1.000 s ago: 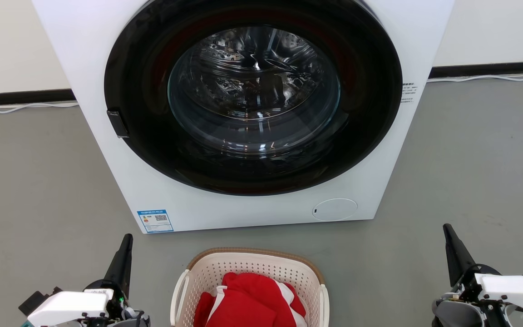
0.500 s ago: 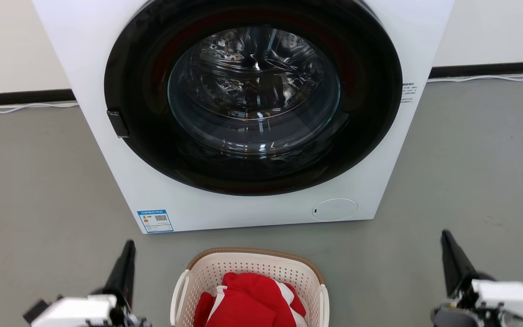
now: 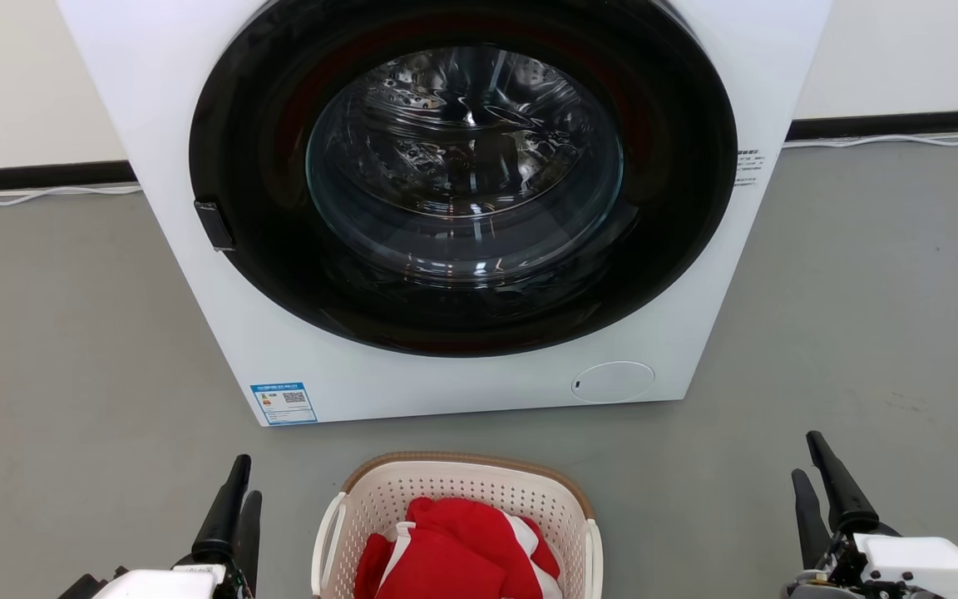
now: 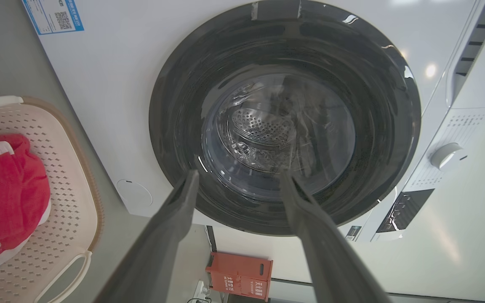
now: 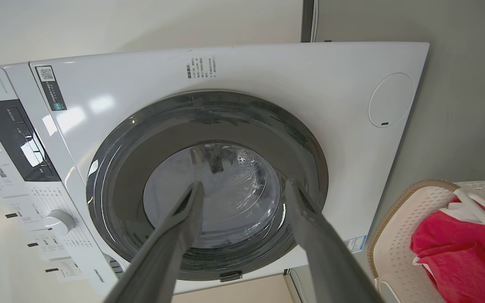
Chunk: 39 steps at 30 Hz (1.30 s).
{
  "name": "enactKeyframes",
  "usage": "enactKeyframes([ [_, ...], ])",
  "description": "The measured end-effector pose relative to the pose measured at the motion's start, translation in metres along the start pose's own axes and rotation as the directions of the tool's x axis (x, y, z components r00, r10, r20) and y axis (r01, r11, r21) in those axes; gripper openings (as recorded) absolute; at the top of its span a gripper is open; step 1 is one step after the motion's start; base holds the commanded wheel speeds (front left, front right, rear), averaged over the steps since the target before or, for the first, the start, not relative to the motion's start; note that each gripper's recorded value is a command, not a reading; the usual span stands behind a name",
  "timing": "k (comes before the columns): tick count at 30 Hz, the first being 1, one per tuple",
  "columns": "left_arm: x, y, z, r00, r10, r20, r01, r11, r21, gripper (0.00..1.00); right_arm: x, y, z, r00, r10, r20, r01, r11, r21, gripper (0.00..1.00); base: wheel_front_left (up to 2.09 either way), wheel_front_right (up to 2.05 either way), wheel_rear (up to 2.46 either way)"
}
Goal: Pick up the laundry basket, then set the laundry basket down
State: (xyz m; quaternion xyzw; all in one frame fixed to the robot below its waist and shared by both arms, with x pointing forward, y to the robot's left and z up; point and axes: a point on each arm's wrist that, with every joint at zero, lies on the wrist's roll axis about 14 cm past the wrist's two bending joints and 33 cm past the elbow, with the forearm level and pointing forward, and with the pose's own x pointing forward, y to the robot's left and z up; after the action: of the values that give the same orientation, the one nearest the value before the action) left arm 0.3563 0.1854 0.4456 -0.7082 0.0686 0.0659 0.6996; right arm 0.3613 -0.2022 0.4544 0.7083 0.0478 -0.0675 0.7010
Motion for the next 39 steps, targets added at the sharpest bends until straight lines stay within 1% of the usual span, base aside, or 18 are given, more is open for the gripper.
enactKeyframes([
  [5,0.001,-0.002,-0.002,1.000,-0.006,0.000,0.006,1.000,0.026,1.00,0.001,0.002,-0.004,1.000,0.006,-0.007,-0.006,1.000,-0.018,1.00,0.00,0.00,0.00],
  [13,0.003,-0.006,-0.005,1.000,-0.016,-0.002,0.016,0.997,0.081,1.00,0.003,0.009,-0.007,1.000,0.023,-0.012,-0.024,0.996,-0.083,1.00,0.00,0.00,0.00],
  [16,0.003,-0.007,-0.006,1.000,-0.019,-0.002,0.019,0.991,0.133,1.00,0.004,0.010,-0.008,0.999,0.025,-0.020,-0.028,0.992,-0.126,1.00,0.00,0.00,0.00],
  [18,0.004,-0.008,-0.007,1.000,-0.020,-0.004,0.020,0.989,0.143,1.00,0.004,0.010,-0.008,0.999,0.026,-0.023,-0.029,0.991,-0.134,1.00,0.00,0.00,0.00],
  [24,0.005,-0.010,-0.011,1.000,-0.027,-0.008,0.028,0.976,0.214,1.00,0.004,0.013,-0.012,0.999,0.036,-0.032,-0.041,0.980,-0.193,1.00,0.00,0.00,0.00],
  [28,0.005,-0.010,-0.015,0.999,-0.029,-0.020,0.033,0.960,0.278,1.00,0.005,0.017,-0.013,0.998,0.046,-0.038,-0.054,0.966,-0.254,1.00,0.00,0.00,0.00],
  [31,0.006,-0.010,-0.017,0.999,-0.028,-0.028,0.036,0.933,0.357,1.00,0.005,0.017,-0.013,0.998,0.048,-0.040,-0.058,0.955,-0.292,1.00,0.00,0.00,0.00],
  [33,0.006,-0.010,-0.019,0.999,-0.029,-0.032,0.039,0.920,0.390,1.00,0.005,0.018,-0.014,0.998,0.051,-0.042,-0.062,0.946,-0.317,1.00,0.00,0.00,0.00],
  [39,0.007,-0.009,-0.027,0.999,-0.017,-0.050,0.039,0.872,0.489,1.00,0.005,0.018,-0.015,0.997,0.053,-0.058,-0.073,0.900,-0.430,1.00,0.00,0.00,0.00],
])
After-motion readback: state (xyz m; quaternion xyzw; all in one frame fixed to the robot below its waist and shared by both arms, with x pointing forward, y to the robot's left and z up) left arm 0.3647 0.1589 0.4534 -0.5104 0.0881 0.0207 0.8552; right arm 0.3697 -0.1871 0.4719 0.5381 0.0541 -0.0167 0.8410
